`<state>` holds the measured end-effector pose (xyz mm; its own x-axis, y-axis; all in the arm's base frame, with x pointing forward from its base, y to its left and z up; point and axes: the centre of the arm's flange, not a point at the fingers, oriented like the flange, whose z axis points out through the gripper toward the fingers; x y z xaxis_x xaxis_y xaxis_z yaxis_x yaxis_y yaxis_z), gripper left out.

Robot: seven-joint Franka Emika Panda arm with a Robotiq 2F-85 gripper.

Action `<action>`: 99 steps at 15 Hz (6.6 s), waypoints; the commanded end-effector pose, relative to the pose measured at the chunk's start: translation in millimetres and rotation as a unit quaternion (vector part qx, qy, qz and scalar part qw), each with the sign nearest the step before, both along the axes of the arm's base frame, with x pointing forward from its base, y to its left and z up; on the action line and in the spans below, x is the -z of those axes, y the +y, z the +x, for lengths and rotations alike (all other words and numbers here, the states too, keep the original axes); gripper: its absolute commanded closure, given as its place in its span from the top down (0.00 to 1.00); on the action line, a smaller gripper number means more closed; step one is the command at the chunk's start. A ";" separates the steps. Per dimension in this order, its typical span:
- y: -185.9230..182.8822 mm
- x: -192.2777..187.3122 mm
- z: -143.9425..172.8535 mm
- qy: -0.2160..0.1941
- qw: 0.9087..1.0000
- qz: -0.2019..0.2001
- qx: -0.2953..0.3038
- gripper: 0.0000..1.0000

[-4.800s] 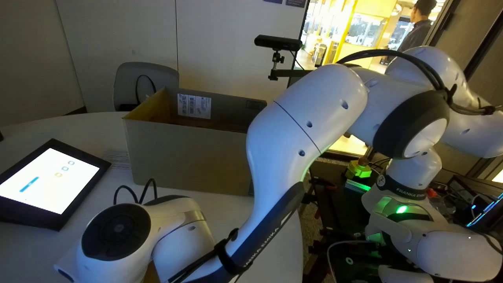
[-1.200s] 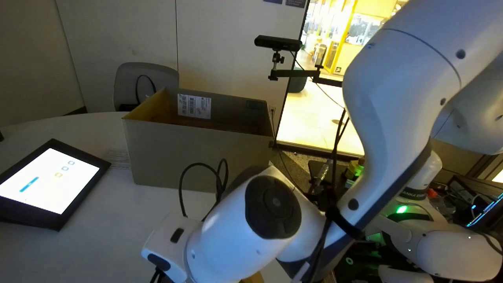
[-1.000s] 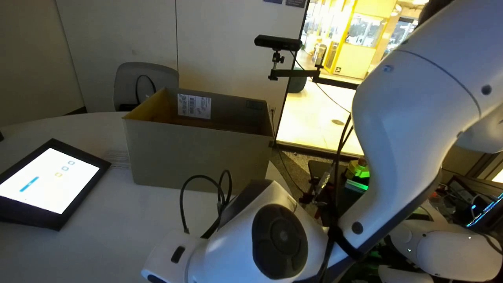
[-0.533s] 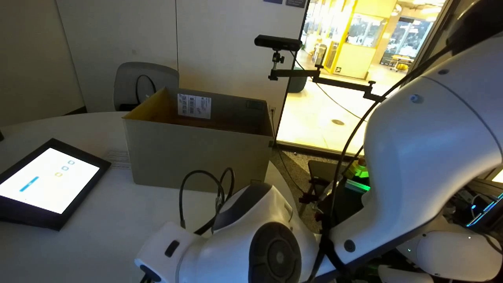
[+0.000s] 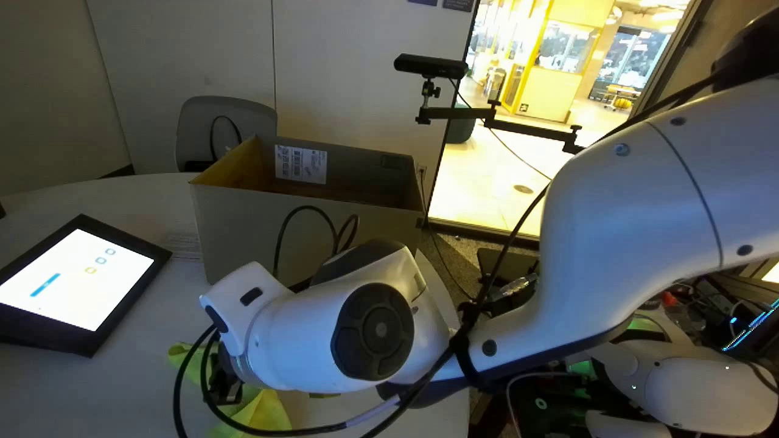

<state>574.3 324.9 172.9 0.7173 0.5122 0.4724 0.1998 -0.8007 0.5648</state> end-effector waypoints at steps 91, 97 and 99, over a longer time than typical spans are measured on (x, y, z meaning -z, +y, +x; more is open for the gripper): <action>42.7 54.9 -39.5 0.283 0.945 0.140 -0.088 0.04; 0.0 -14.0 -40.1 0.269 0.950 0.138 -0.074 0.07; -17.9 -46.6 -35.7 0.250 0.957 0.136 -0.059 0.07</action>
<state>547.5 340.5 158.1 0.8276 0.5258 0.1965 0.5123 -0.8506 0.1181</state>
